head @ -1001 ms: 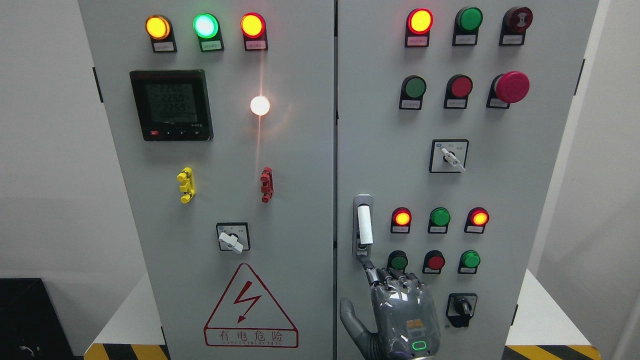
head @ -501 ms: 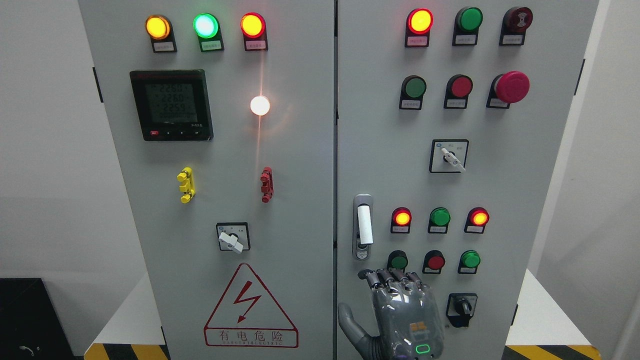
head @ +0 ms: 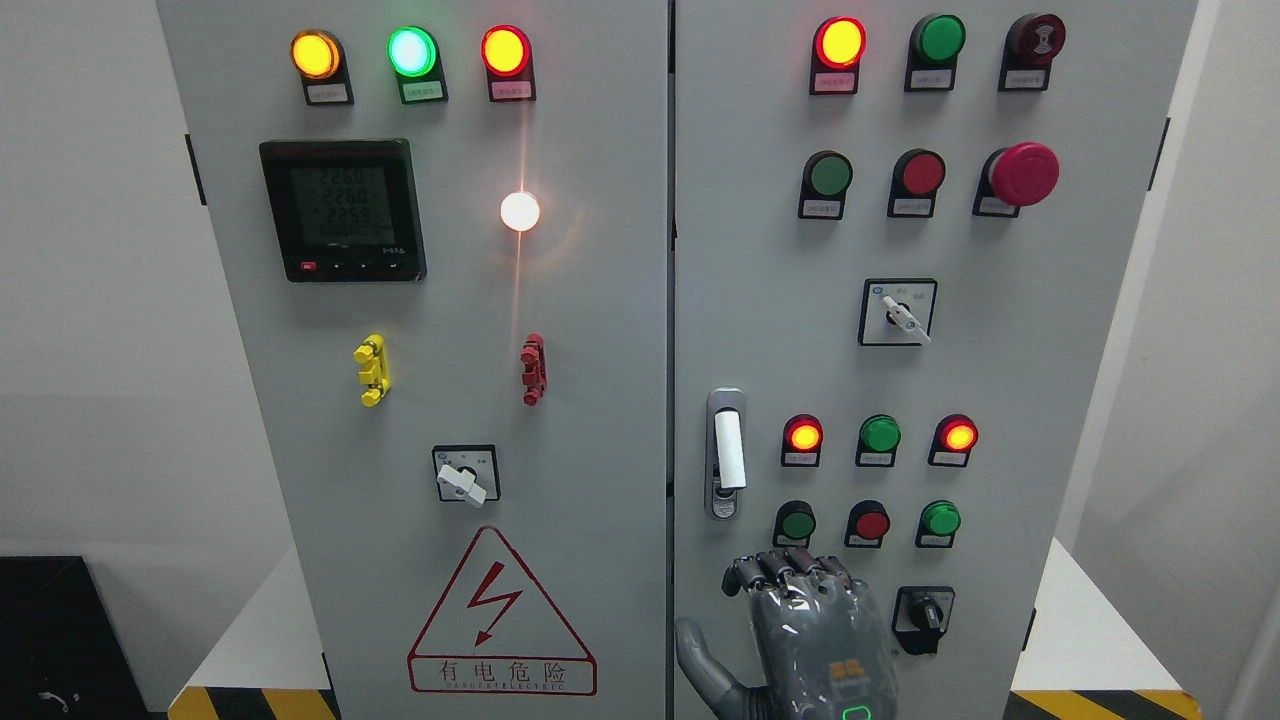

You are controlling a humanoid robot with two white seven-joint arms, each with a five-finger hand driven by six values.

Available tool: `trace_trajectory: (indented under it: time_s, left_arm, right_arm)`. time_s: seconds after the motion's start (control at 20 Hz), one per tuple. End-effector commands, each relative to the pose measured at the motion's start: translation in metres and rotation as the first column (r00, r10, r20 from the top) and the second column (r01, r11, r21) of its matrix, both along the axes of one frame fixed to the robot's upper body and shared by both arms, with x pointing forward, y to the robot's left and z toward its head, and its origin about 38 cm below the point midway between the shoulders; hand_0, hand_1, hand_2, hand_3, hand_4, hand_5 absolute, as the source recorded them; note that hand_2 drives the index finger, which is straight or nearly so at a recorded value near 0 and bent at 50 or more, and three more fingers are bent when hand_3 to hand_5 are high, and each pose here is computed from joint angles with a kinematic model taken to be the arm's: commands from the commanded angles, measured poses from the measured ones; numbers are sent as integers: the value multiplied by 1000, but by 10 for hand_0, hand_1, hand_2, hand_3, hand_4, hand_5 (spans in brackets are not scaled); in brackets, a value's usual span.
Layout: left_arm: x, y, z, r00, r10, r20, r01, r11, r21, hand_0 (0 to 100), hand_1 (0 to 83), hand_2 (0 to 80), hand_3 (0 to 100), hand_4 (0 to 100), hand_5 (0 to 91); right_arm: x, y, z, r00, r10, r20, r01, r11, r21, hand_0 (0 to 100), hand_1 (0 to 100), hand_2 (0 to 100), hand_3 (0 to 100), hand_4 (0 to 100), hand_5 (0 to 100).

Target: Release door handle

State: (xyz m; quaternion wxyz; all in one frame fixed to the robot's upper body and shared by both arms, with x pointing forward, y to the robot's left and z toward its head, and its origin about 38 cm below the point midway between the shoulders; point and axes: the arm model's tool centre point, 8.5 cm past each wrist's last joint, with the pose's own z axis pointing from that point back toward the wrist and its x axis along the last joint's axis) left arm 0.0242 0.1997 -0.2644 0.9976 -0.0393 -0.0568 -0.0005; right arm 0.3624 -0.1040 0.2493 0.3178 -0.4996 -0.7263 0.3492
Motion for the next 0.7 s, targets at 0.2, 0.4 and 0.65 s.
trace_trajectory:
  time_s: [0.2,0.4,0.65]
  left_arm:
    - [-12,0,0,1000,2,-19,-2,1000,0,120,556,0,0,0,0]
    - [-12,0,0,1000,2,-19,-2,1000,0,120,556,0,0,0,0]
    - [-12,0,0,1000,2,-19,-2,1000,0,120,556,0,0,0,0]
  right_arm:
    - [-10,-6,11,1000,-1,25,1,1000,20,393,182,702,944,793,744]
    - [-7,-5,17,1000,-1,28,0,1000,17,361,168,794,1000,860,829]
    - [6,-7,34,999,-14,48,14,1000,2,311,159,867,1000,903,872]
